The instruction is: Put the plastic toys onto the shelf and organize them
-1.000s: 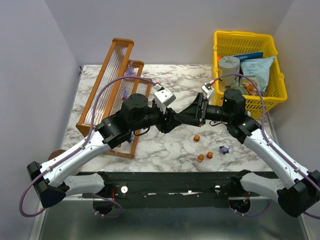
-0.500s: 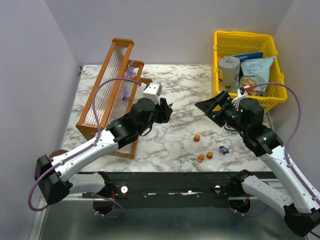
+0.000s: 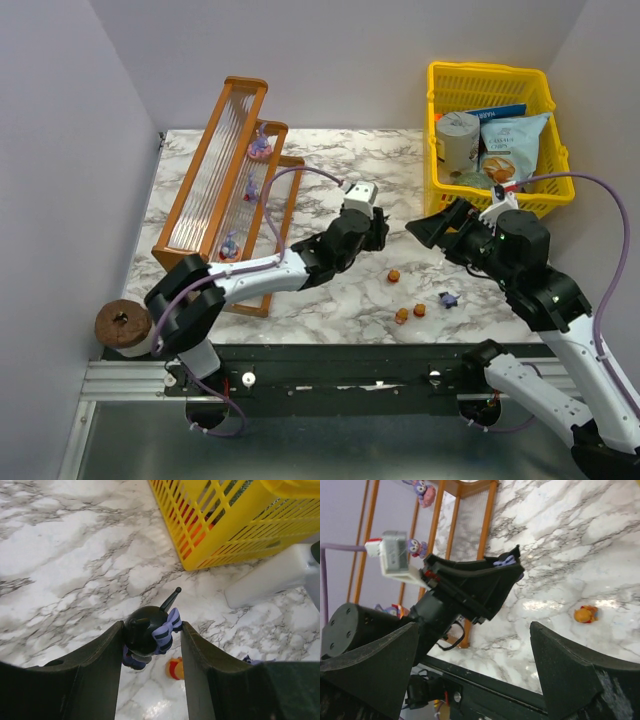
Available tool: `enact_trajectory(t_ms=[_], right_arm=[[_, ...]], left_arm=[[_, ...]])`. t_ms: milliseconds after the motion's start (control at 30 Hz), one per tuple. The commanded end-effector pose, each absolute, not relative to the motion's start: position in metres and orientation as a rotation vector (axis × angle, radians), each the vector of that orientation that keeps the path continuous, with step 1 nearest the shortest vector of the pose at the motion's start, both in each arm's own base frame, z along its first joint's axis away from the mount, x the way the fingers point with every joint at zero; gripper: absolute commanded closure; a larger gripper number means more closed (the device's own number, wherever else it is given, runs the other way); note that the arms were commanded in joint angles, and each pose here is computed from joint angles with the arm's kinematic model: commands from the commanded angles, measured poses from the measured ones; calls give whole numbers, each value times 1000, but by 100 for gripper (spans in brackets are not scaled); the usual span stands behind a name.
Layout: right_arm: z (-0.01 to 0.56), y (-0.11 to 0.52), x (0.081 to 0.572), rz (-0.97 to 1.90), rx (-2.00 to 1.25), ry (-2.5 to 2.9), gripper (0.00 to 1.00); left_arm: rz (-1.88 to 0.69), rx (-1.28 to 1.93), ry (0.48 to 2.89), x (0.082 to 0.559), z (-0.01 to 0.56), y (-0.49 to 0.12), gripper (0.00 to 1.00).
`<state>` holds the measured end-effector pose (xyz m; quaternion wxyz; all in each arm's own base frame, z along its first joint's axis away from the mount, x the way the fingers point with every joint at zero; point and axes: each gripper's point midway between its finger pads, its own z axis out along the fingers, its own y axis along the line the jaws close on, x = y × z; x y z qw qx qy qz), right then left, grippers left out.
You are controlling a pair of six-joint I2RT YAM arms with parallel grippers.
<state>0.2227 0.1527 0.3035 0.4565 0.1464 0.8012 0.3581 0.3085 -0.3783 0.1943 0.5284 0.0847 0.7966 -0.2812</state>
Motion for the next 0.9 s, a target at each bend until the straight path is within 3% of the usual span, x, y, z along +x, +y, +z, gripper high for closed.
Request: enact_trajectory(t_ms=[0,200,367,867], right_arm=[[308,132,212,744,293,1989,2],[311,117,200,666,240,1996,2],[310,110,189,621,199,2040,2],[291,102,178,583,203,2093,2]], left_arm=[[-759,138,1769,334,213,-424,100],[-855,104,1673,349,204,-463,100],[-792,114,1689,360,173,-482,100],[-808,63,1582,367,120,-484,100]])
